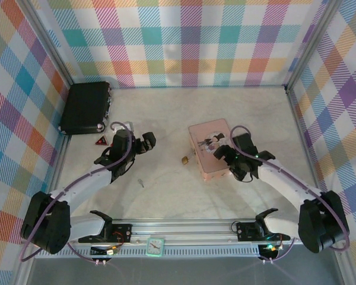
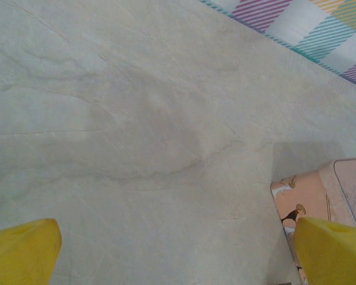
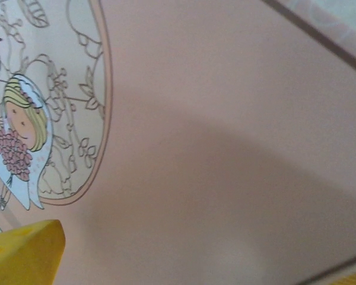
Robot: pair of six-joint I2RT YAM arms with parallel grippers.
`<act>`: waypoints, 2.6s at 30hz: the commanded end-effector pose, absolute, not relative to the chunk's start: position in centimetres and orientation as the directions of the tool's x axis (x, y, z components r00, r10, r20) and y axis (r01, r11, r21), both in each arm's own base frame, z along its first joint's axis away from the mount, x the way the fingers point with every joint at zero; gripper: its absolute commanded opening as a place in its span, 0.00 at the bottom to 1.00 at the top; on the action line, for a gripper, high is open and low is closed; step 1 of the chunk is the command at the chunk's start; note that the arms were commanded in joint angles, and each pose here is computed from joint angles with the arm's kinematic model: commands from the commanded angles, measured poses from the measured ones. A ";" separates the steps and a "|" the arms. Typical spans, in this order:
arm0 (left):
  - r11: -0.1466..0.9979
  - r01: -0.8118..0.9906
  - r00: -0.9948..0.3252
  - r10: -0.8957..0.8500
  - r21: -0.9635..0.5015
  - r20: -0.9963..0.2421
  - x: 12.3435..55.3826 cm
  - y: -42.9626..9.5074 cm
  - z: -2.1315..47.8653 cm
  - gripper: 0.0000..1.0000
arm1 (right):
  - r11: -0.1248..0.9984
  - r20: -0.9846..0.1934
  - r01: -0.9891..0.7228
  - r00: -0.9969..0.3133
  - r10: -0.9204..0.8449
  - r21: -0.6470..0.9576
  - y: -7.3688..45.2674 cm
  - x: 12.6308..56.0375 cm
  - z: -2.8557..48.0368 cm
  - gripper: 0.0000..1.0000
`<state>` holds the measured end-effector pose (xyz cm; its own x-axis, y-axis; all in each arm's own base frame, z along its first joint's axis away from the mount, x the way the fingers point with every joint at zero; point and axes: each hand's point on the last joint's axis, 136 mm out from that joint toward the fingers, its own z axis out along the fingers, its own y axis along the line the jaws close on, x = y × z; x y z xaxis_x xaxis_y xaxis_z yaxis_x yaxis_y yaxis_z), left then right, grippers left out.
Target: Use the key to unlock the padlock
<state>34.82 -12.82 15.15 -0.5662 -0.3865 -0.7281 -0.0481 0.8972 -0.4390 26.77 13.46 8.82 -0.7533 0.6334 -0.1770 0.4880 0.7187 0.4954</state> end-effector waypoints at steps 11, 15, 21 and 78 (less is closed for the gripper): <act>0.910 -0.058 -0.530 -0.376 -0.410 -0.760 33.8 -11.7 16.1 1.00 | 0.794 -0.296 0.368 -0.785 0.544 0.484 14.4 36.2 8.9 0.99; 0.911 -0.060 -0.523 -0.377 -0.408 -0.764 33.3 -11.3 16.3 1.00 | 0.837 -0.315 0.314 -0.821 0.476 0.448 14.8 38.5 8.0 0.99; 0.914 -0.073 -0.516 -0.376 -0.398 -0.770 32.3 -10.6 16.6 1.00 | 0.918 -0.351 0.058 -0.913 0.208 0.394 17.1 40.6 7.2 0.96; 0.972 -0.222 -0.849 -0.228 -0.071 -0.476 25.7 -14.8 2.9 0.00 | 0.888 -0.496 -0.178 -0.866 0.063 0.423 16.7 33.0 15.3 0.99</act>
